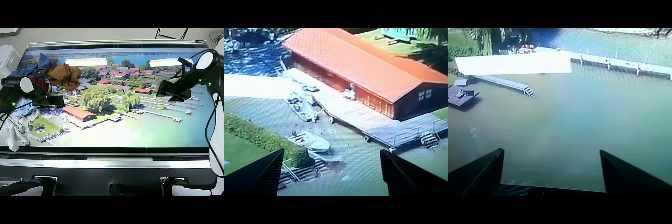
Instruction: Fold the clothes and pants, and hang the long-sleeved shirts on hangers.
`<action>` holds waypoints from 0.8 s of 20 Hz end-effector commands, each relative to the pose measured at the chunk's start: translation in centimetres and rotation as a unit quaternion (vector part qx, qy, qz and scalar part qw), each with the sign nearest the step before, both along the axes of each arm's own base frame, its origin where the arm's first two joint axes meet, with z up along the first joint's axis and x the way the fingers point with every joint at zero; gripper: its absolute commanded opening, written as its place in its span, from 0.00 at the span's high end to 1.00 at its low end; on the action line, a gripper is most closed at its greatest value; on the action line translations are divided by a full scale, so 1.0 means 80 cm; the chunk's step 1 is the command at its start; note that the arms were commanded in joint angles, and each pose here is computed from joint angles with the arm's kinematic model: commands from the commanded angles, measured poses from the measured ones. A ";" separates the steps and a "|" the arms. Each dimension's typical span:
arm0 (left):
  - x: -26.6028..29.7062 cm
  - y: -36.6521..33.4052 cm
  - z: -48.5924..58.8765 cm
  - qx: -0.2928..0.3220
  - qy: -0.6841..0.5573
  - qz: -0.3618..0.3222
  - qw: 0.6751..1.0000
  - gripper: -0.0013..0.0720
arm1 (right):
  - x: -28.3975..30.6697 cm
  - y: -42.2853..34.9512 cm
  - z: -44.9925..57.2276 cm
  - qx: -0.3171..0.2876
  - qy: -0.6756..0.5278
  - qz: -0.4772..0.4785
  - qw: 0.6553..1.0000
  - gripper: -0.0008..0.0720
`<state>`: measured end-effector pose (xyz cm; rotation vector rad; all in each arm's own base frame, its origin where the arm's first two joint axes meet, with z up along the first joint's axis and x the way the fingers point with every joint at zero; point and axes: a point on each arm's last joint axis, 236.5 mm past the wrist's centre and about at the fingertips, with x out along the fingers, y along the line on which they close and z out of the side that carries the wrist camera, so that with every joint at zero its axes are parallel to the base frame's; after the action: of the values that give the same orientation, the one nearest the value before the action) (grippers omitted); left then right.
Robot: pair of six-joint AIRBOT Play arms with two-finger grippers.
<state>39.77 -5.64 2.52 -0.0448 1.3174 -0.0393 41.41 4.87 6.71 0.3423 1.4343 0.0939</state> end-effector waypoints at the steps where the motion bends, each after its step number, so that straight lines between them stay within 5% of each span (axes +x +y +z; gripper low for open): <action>1: 0.000 0.000 0.000 0.000 0.000 0.000 1.000 0.04 | 0.000 0.000 0.000 0.000 0.000 0.000 1.000 0.06; 12: 0.000 0.000 0.000 0.000 0.000 0.000 1.000 0.04 | 0.000 0.000 0.000 0.000 0.000 0.000 1.000 0.06; 16: 0.051 -0.015 0.011 -0.026 -0.084 0.010 0.996 0.04 | 0.044 -0.001 0.010 0.003 -0.073 -0.020 0.997 0.06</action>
<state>41.56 -6.05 2.80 -0.0614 1.2450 -0.0437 42.53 4.85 6.88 0.3482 1.3861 0.0916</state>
